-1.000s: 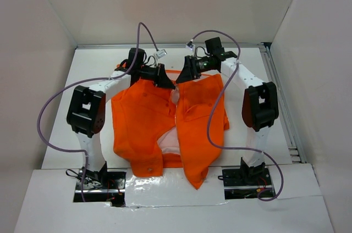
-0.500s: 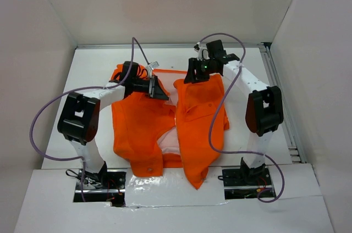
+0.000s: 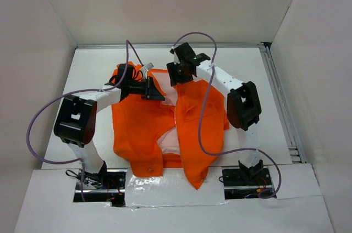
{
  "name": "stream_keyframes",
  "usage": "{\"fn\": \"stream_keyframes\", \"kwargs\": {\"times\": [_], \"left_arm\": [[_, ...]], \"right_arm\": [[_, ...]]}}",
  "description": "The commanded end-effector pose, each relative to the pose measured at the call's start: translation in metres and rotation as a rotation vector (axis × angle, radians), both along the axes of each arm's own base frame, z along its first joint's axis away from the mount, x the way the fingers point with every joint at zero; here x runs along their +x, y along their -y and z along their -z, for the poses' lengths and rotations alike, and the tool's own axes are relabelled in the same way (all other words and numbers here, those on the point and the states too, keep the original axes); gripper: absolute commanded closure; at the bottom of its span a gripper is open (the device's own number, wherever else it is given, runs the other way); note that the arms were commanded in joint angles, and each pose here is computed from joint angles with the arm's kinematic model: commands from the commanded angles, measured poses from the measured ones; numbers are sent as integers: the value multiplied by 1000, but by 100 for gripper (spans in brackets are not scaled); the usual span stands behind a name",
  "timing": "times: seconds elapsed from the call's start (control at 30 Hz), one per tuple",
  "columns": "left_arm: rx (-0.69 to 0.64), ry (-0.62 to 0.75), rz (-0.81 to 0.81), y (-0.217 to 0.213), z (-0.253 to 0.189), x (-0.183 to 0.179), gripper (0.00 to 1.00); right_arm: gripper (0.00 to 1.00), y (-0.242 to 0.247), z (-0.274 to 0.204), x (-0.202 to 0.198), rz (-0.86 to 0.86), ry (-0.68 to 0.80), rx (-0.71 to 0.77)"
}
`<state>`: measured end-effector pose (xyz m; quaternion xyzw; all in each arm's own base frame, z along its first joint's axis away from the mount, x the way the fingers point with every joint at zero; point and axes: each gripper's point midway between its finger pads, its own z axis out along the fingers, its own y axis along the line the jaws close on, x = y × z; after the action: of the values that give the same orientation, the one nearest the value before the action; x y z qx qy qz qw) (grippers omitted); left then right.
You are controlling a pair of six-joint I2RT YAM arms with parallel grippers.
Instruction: Zip up the jacket
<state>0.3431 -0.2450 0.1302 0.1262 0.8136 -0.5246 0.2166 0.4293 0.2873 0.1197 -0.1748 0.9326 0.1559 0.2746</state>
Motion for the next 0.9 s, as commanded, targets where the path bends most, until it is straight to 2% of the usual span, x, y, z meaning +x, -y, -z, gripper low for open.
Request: {"fn": "stream_keyframes", "kwargs": {"times": [0.0,0.47,0.7,0.8,0.83,0.87], "left_arm": [[-23,74,10,0,-18,1,100],[-9,82,24,0,-11,4,100],[-5,73,23,-1,-8,7,100],[-7,77,23,-2,-8,8,100],[-6,74,20,-3,-8,8,100],[-3,76,16,-4,-8,10,100]], "right_arm": [[36,11,6,3,43,22,-119],[36,-4,67,21,16,25,-273],[37,-22,76,16,-23,25,-259],[41,-21,83,15,-9,18,-276],[52,-18,84,16,10,16,-280],[59,-19,83,16,9,19,-278]]}}
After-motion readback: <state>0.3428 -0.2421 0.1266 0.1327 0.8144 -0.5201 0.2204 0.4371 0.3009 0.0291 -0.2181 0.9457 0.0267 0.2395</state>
